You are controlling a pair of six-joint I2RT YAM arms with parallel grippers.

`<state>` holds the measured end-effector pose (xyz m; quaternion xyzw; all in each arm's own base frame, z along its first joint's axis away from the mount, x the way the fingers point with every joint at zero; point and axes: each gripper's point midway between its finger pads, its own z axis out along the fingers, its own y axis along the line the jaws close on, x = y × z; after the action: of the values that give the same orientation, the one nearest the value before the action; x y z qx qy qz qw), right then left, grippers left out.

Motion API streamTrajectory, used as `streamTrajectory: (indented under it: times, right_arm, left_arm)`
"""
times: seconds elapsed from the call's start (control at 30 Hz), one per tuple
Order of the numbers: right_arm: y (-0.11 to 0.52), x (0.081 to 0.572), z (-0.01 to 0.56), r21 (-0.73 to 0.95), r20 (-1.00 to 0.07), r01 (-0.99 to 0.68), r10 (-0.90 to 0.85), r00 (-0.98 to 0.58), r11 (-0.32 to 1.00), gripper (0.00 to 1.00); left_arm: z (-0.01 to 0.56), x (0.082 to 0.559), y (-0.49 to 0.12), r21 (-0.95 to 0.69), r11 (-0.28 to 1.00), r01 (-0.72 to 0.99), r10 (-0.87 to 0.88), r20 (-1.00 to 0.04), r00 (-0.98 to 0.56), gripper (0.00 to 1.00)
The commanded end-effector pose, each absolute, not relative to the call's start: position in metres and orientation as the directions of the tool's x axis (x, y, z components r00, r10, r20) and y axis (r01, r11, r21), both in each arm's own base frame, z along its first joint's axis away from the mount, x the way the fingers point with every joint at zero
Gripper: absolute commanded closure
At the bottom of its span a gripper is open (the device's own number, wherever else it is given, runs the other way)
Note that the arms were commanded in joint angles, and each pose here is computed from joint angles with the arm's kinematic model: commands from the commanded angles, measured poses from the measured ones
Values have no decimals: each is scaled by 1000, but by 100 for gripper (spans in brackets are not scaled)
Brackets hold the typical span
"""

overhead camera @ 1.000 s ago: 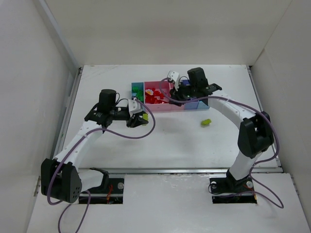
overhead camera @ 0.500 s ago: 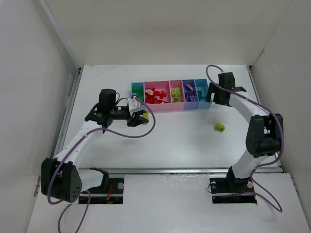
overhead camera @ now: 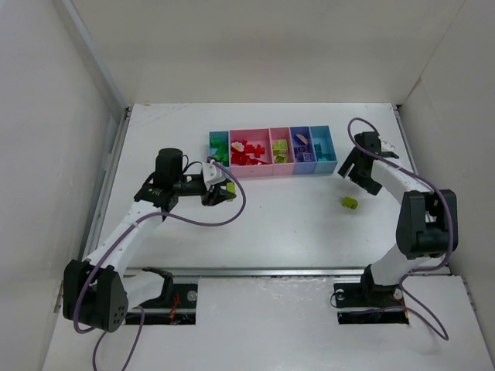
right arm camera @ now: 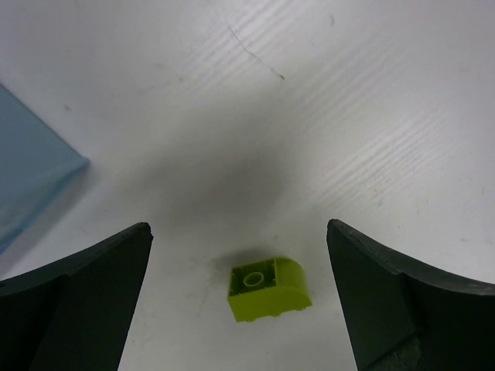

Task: Sort the legos into containers by color

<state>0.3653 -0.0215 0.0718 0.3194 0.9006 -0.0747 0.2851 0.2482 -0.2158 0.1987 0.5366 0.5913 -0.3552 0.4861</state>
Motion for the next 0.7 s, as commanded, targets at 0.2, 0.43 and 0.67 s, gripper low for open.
streamTrajectory:
  times: [0.2, 0.43, 0.67]
  right_arm:
    - [-10, 346, 35, 50, -461, 653, 598, -656, 755, 0]
    - [-10, 322, 15, 24, -423, 670, 615, -666, 742, 0]
    - [-10, 308, 13, 12, -412, 669, 613, -674, 743, 1]
  left_arm:
    - [211, 248, -217, 171, 171, 970, 257, -958, 124, 100]
    - [214, 247, -216, 182, 181, 966, 255, -958, 132, 100]
    - [214, 248, -217, 185, 185, 965, 249, -959, 136, 100]
